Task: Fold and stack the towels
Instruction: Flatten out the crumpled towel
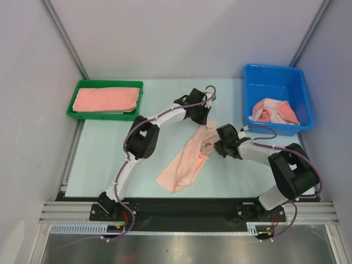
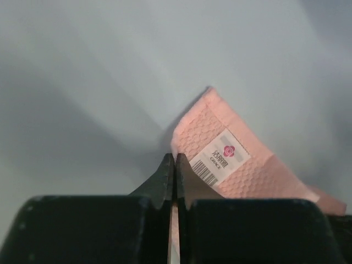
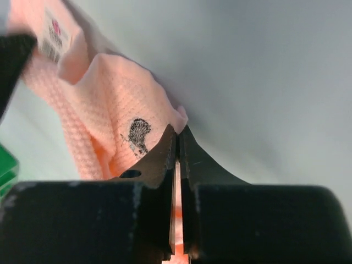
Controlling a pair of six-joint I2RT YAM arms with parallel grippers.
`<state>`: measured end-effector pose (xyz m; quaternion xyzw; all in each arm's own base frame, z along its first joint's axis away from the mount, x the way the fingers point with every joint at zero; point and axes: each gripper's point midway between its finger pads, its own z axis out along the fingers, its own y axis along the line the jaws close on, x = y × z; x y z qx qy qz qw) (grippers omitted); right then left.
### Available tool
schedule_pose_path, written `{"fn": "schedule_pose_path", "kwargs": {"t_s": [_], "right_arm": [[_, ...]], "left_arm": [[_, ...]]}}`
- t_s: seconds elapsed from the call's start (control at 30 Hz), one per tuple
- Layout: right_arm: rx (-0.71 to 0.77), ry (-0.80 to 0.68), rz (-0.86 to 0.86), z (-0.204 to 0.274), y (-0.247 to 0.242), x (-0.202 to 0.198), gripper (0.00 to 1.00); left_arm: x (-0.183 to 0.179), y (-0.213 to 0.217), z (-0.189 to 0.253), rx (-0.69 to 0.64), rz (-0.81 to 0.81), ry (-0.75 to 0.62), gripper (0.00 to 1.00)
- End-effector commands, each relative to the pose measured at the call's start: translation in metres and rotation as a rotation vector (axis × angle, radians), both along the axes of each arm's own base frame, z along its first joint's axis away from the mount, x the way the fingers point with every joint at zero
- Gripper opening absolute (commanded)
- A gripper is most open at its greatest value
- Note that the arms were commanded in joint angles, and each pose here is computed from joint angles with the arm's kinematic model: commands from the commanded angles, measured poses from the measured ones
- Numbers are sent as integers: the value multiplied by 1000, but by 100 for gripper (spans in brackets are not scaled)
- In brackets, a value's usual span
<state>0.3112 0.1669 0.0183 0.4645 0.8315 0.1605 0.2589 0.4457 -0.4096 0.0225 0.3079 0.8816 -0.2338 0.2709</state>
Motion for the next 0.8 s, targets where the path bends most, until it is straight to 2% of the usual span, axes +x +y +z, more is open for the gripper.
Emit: {"fn": "schedule_pose_path", "kwargs": {"t_s": [0.0,0.03,0.07,0.1,0.13,0.17,0.23,0.3,0.33,0.37,0.43,0.47,0.5,0.77], "right_arm": [[-156,-60,48,5,-39,13,0],[-216,-89,150,11,-41,16,0],[-213,-124,197,21,-38,21,0],[-232,-147,237,29,-38,26,0],[-277,-160,307,33,-42,30,0],[-293,-161,342,36,-42,33,0],[-314,-169,455,43,-36,41,0],[-264,-135,557,31,-20,43,0],[-251,-156,600,37,-11,53,0],[-236,-160,672,35,-1,53,0],[-170,-149,761,25,18,54,0],[-157,-157,796,23,23,55,0],[-143,-156,817,20,27,55,0],[-73,-206,936,24,49,50,0]], "left_arm": [[-6,23,42,-51,44,28,0],[2,39,55,-85,107,34,0],[-14,59,39,-68,147,90,0],[-19,68,52,-113,188,100,0],[-13,80,98,-201,215,17,0],[-31,102,79,-167,269,55,0],[-44,118,104,-233,336,49,0],[-72,131,79,-214,377,145,3],[-81,134,78,-217,388,170,9],[-93,141,61,-191,407,211,19],[-99,147,50,-179,448,225,27],[-100,153,42,-154,467,227,41],[-95,160,37,-129,486,214,46],[-42,183,40,-18,558,137,59]]}}
